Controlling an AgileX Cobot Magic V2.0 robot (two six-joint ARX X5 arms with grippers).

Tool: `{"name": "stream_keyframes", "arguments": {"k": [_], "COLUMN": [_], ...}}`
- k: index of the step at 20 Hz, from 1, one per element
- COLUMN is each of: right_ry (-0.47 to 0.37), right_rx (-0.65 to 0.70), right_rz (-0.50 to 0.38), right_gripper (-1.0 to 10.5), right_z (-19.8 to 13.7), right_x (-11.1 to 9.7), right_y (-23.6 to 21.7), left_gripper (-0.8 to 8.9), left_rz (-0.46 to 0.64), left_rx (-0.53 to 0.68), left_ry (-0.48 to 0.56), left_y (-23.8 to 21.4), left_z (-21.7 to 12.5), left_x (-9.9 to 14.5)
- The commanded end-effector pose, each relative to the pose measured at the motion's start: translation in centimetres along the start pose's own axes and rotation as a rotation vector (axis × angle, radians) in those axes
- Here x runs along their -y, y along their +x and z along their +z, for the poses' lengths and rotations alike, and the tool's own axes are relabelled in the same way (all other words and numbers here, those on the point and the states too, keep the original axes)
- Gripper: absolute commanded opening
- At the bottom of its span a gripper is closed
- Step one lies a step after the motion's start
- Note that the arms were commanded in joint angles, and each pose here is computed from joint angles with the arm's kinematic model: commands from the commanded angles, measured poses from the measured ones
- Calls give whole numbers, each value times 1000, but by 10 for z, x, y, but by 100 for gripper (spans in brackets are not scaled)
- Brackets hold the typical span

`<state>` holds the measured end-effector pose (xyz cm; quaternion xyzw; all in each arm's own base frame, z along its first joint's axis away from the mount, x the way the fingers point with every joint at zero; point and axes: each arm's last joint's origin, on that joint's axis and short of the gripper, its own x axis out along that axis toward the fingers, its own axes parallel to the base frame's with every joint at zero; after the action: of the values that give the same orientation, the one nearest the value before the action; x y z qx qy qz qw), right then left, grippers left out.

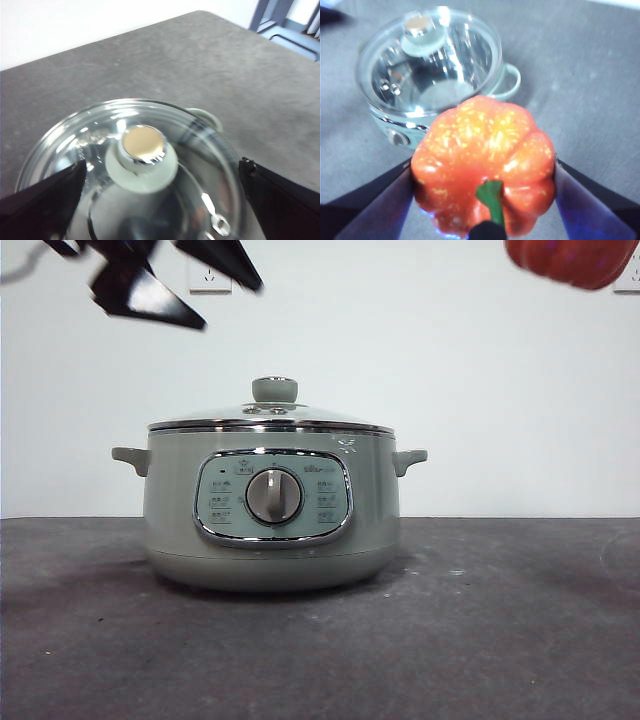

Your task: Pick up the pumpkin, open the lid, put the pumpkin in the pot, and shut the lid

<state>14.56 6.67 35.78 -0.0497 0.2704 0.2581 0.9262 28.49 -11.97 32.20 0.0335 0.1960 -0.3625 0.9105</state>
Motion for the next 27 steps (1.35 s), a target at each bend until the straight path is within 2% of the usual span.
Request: {"name": "stream_keyframes", "arguments": {"k": [1,9,13,19,20,22,23,26,27], "right_ry": [22,27,26,26,26,27,26,27,27], "right_rx": [29,-1,-1,-1,-1,-1,-1,-1,-1], "right_rz": [3,3,3,3,3,3,3,3,3], "right_gripper": [-11,-11,-11,-11,-11,-11,-11,-11,-11], "right_z": [0,-5,-5,-5,-5,-5,-5,-5,-5], "right_x": [-1,-2,-2,-2,-2,-2,-2,-2,-2], "right_y": [-8,-12,-12,-12,-12,-12,-12,-12,-12], "left_gripper": [750,750,750,744,682,480,431,430,400], "left_rz": [28,63,52,96,96,96,94,89,88], "left_rx": [15,-9,11,9,10,8,7,7,4], "left_ry": [33,56,68,72,72,71,72,74,73], "left_y": [21,68,79,82,82,82,83,83,84], "left_z": [-3,-24,-27,-29,-29,-29,-29,-29,-30], "left_x": [-1,-6,-3,-3,-3,-3,-3,-1,-1]}}
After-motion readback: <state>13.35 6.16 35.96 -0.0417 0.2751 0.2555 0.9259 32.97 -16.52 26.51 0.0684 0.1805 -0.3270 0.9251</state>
